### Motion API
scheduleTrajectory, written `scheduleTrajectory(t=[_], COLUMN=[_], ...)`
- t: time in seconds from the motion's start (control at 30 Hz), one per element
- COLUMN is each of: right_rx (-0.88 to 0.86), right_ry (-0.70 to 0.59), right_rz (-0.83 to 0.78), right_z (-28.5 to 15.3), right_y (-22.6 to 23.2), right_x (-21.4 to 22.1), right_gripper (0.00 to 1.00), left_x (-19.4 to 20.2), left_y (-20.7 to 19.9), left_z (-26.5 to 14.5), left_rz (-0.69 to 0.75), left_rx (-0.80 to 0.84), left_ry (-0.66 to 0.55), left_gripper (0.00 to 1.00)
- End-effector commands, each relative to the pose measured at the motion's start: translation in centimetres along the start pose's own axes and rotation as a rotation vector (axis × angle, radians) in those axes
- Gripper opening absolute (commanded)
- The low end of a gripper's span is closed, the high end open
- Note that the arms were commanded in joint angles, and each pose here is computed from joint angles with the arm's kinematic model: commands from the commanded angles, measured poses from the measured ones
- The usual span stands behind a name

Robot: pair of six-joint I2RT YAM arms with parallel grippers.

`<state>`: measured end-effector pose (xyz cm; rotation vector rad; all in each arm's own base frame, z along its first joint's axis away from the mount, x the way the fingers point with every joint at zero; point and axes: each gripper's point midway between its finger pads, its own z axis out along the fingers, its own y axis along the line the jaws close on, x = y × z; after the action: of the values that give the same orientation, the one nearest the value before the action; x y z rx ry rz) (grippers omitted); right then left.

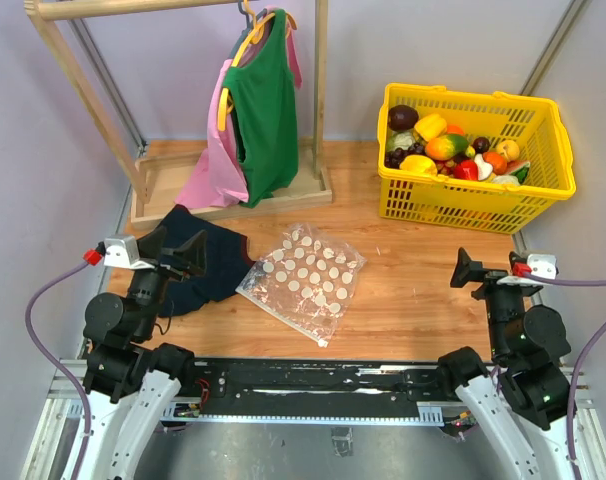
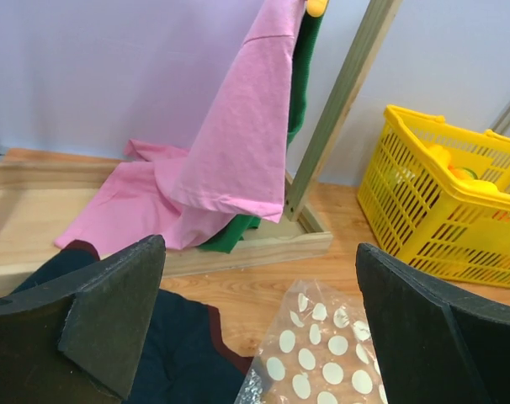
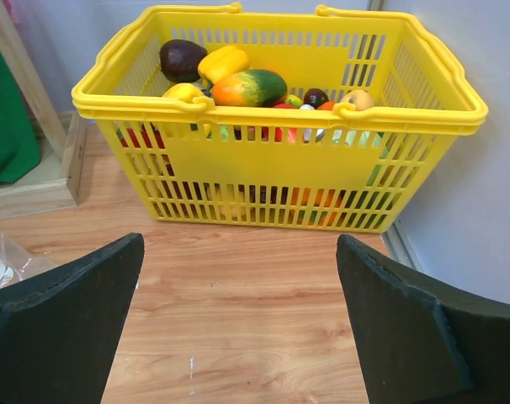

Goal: Place the food in the zip-top bag and seal the zipper
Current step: Pick up the zipper food storage bag at the center of the board.

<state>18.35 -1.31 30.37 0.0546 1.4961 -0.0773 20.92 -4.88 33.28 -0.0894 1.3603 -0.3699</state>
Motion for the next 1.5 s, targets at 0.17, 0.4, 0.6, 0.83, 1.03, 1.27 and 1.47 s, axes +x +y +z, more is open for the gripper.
scheduleTrajectory(t=[0.17,0.4,0.6,0.83,1.03,1.27,1.47], right_rx=[-0.106,-0.257,-0.421,-0.651,-0.794,-0.93,-0.988], right_ry=[-0.007,0.082,0.164,0.299,0.437,0.557,0.668], right_rz=[0.013,0.02,0.025,0.07,0.082,-0.043,-0.224], right_z=[0.3,0.7,1.0,1.2,1.7,0.6,-0.5], right_y=[2.0,5.3,8.8,14.0,17.7,22.9,26.7], right_x=[-1.3,-0.4,0.5,2.7,5.7,9.2,14.0], right_gripper=[0.98,0.98,0.98,0.98,0.98,0.99,0.98], left_x=[0.2,1.2,3.2,8.8,13.5,18.3,20.0], left_y=[-1.0,-2.1,-2.9,-3.6,-3.8,-3.6,-3.9], left_z=[0.3,0.9,1.7,2.2,2.1,1.5,1.3], left_rz=[-0.021,-0.056,-0.13,-0.203,-0.267,-0.323,-0.352], left_rx=[0.053,0.085,0.094,0.104,0.098,0.077,0.082], left_ry=[0.012,0.101,0.233,0.468,0.646,0.797,0.823], left_gripper=[0.99,0.99,1.0,0.99,0.99,0.99,0.99])
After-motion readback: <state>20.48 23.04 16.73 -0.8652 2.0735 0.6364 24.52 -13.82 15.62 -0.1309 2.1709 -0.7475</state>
